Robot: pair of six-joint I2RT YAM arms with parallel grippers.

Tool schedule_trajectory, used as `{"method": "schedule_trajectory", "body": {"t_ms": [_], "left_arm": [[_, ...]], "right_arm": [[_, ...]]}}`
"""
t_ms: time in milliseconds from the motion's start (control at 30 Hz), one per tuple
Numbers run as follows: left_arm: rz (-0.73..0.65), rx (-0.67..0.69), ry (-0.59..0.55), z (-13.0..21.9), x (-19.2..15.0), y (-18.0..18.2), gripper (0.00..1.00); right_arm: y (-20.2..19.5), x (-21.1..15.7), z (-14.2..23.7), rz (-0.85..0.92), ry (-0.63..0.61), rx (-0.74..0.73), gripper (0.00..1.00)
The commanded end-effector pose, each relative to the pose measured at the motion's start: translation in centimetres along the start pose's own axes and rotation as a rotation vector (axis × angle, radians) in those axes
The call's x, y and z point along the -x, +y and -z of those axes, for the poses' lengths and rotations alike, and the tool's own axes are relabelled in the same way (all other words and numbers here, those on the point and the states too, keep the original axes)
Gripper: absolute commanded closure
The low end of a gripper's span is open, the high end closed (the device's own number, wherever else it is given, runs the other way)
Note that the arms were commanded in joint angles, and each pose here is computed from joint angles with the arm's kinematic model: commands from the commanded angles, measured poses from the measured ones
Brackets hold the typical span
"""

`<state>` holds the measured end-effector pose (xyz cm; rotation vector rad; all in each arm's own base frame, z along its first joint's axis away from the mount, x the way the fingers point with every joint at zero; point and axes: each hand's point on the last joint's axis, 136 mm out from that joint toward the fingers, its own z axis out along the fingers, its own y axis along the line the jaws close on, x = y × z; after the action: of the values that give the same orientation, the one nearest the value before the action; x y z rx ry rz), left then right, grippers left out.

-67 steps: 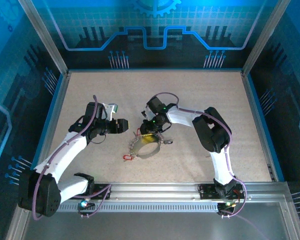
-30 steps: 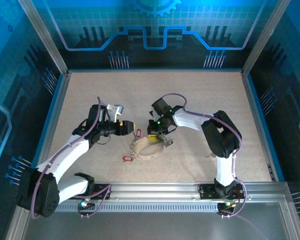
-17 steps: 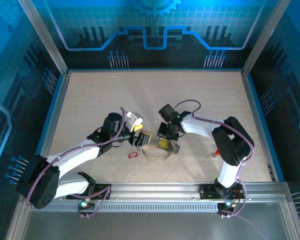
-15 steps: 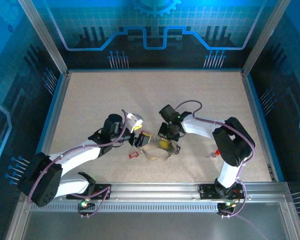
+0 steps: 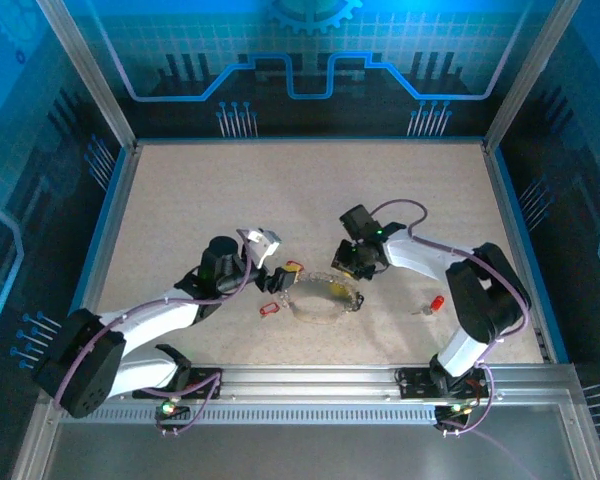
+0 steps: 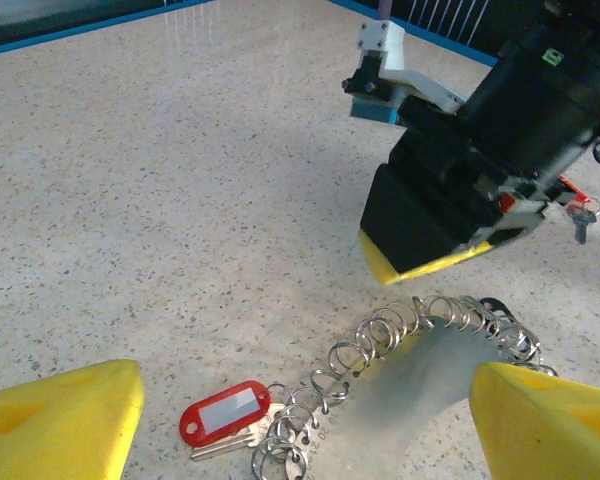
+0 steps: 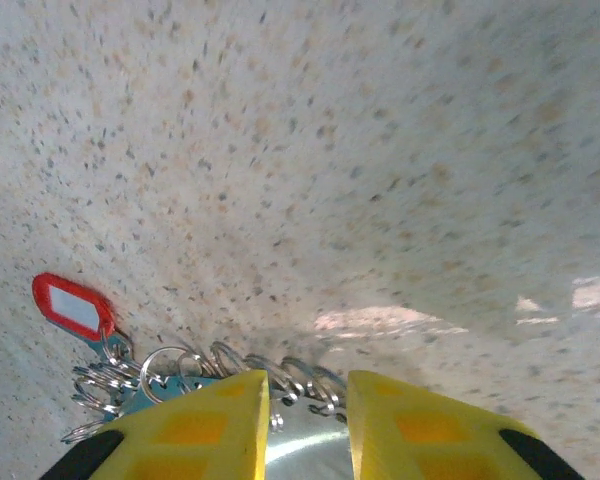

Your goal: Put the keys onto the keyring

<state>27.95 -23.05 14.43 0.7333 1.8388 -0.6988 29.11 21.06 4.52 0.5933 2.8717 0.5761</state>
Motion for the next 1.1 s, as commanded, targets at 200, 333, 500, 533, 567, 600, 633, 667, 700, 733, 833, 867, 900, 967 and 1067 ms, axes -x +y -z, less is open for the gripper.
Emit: {"method": "schedule_trajectory", "body": {"t_ms": [200, 333, 500, 533, 567, 600, 633, 667, 700, 733, 833, 867, 900, 967, 1067], "left_arm": [[0.073, 0.015, 0.013, 3.3, 0.6, -1.3, 0.14], [0.193, 0.202, 0.095, 4.2, -0.8, 1.5, 0.07], [0.245, 0.161, 0.097, 4.1, -0.1, 0.8, 0.07], [0.255, 0.168, 0.103, 4.0, 0.0, 0.9, 0.07], [0.257, 0.171, 0.113, 3.9, -0.1, 1.0, 0.07], [0.245, 0.171, 0.124, 3.8, -0.2, 1.0, 0.06], [0.22, 0.165, 0.131, 3.7, -0.3, 1.0, 0.06], [0.198, 0.163, 0.135, 3.6, -0.4, 1.0, 0.06], [0.174, 0.17, 0.136, 3.6, -0.5, 1.2, 0.06], [0.157, 0.181, 0.134, 3.5, -0.5, 1.4, 0.06], [0.139, 0.25, 0.123, 3.2, -0.9, 2.8, 0.04], [0.15, 0.277, 0.116, 3.1, -1.1, 3.3, 0.03], [0.177, 0.308, 0.102, 3.1, -1.2, 3.9, 0.02], [0.198, 0.339, 0.088, 3.1, -1.3, 4.6, 0.01], [0.223, 0.422, 0.095, 3.3, -1.7, 6.0, 0.01]], "right_arm": [[1.1, 3.1, 4.5, 0.428, -0.004, 0.148, 0.72], [1.9, 1.3, 4.1, 0.406, 0.167, 0.244, 0.8], [2.6, -1.1, 3.6, 0.291, 0.273, 0.312, 0.83], [2.7, -0.8, 3.9, 0.308, 0.261, 0.316, 0.82], [2.6, -0.4, 4.2, 0.338, 0.242, 0.309, 0.8], [2.7, 0.2, 4.5, 0.392, 0.211, 0.308, 0.77], [2.7, 0.8, 4.9, 0.48, 0.167, 0.307, 0.76], [2.8, 1.4, 5.3, 0.576, 0.116, 0.3, 0.76], [3.1, 2.1, 5.7, 0.689, 0.045, 0.301, 0.75], [3.7, 2.6, 6.3, 0.815, -0.035, 0.313, 0.74], [5.6, 3.6, 8.4, 1.183, -0.31, 0.33, 0.7], [6.2, 3.6, 9.0, 1.297, -0.39, 0.337, 0.69], [6.8, 3.2, 9.5, 1.424, -0.468, 0.364, 0.66], [7.2, 1.5, 9.9, 1.63, -0.514, 0.457, 0.59], [6.0, -1.5, 8.5, 1.986, -0.396, 0.49, 0.57]]}}
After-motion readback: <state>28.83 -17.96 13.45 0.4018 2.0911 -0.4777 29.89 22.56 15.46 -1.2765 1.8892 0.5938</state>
